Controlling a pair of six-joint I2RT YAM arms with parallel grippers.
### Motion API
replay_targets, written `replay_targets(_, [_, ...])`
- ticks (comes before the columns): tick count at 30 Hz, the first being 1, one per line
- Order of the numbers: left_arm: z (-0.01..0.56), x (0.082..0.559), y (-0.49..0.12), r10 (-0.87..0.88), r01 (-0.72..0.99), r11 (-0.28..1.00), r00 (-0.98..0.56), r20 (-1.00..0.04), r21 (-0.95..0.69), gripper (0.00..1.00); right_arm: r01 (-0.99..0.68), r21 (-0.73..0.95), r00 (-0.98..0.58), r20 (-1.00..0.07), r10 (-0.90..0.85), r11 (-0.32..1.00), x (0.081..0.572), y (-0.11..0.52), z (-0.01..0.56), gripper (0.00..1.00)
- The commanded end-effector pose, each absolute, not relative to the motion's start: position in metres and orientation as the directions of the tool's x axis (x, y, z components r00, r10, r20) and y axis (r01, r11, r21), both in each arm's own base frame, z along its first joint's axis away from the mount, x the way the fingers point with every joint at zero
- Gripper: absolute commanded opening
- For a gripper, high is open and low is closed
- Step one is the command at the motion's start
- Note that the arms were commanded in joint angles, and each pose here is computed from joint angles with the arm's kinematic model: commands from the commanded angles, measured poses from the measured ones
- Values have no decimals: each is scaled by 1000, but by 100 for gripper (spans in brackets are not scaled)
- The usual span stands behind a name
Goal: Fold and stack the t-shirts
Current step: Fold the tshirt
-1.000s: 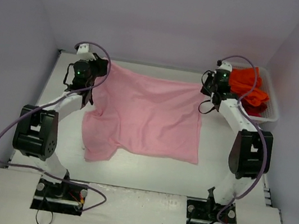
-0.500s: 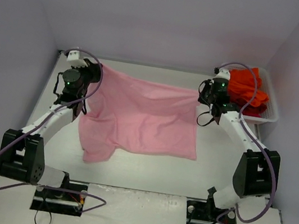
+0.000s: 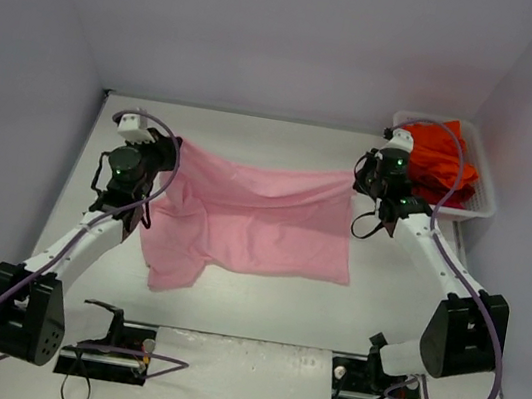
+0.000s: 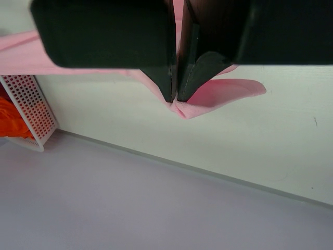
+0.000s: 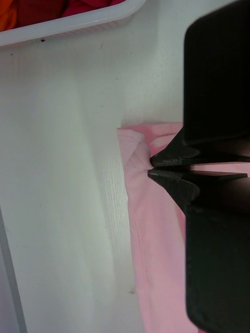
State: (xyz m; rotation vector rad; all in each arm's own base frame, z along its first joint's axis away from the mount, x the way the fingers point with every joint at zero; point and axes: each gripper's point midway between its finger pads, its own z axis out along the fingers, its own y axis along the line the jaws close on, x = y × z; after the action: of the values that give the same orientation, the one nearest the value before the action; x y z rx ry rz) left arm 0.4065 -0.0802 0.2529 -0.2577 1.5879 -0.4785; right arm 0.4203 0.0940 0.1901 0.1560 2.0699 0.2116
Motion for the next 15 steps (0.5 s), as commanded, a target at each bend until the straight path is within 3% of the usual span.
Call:
replay_targets(1, [300,404,-78,-458,169,879,34,-888,-446,0,32,229,-432,-874,221,973,416,93,207,0])
replay_targets(15, [302,459,-74,-396,112,915,50,-917,-389,0,87,162,-442,-878,183,983,438,86,195,0])
